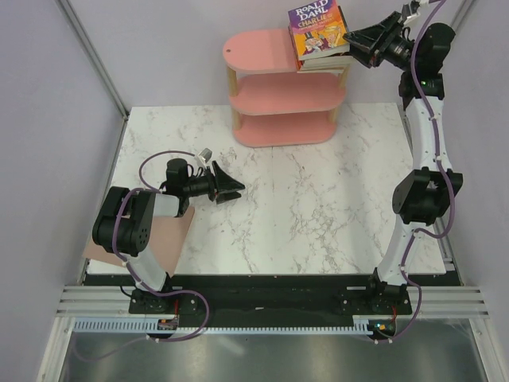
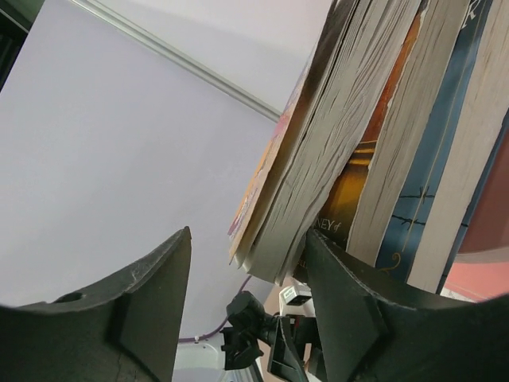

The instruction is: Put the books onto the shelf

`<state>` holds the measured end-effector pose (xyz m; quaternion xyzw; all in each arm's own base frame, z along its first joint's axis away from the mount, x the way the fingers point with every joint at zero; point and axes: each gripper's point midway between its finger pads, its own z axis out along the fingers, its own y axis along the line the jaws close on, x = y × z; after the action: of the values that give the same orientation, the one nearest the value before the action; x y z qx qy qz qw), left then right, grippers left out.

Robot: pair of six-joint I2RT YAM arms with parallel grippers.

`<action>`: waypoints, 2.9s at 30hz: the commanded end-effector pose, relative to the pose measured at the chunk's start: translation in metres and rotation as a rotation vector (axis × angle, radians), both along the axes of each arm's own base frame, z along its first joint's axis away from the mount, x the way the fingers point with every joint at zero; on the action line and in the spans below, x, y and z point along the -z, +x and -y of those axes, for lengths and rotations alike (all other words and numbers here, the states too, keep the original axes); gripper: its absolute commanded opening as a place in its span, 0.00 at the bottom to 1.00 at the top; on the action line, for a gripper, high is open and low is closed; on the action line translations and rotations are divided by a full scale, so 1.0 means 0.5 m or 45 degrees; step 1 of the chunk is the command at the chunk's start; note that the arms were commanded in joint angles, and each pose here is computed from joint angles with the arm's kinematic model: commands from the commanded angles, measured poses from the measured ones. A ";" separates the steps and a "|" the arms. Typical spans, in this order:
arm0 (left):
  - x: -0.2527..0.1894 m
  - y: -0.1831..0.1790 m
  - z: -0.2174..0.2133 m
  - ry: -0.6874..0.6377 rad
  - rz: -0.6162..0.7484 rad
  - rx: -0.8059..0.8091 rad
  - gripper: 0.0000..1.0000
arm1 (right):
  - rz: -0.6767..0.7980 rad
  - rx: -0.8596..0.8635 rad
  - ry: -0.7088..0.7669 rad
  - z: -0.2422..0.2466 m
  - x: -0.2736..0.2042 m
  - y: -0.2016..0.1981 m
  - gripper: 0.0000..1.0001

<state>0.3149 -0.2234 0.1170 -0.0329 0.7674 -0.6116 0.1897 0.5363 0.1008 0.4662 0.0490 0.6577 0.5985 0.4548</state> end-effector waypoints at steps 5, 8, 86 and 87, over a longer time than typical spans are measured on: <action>-0.014 -0.019 0.001 0.004 0.087 0.045 0.75 | 0.072 0.057 0.018 0.017 -0.027 -0.019 0.57; -0.014 -0.020 0.001 0.004 0.087 0.043 0.75 | 0.064 0.051 0.037 0.017 -0.022 -0.015 0.54; 0.023 -0.038 -0.005 0.057 0.059 0.050 0.76 | 0.193 0.606 -0.293 0.126 -0.053 -0.162 0.74; 0.022 -0.037 -0.005 0.057 0.059 0.049 0.76 | 0.186 0.606 -0.308 0.125 -0.052 -0.169 0.69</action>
<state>0.3001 -0.2201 0.0968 -0.0343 0.7818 -0.5976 0.1743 0.4786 0.0493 0.4794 0.1227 0.6449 0.4786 0.5831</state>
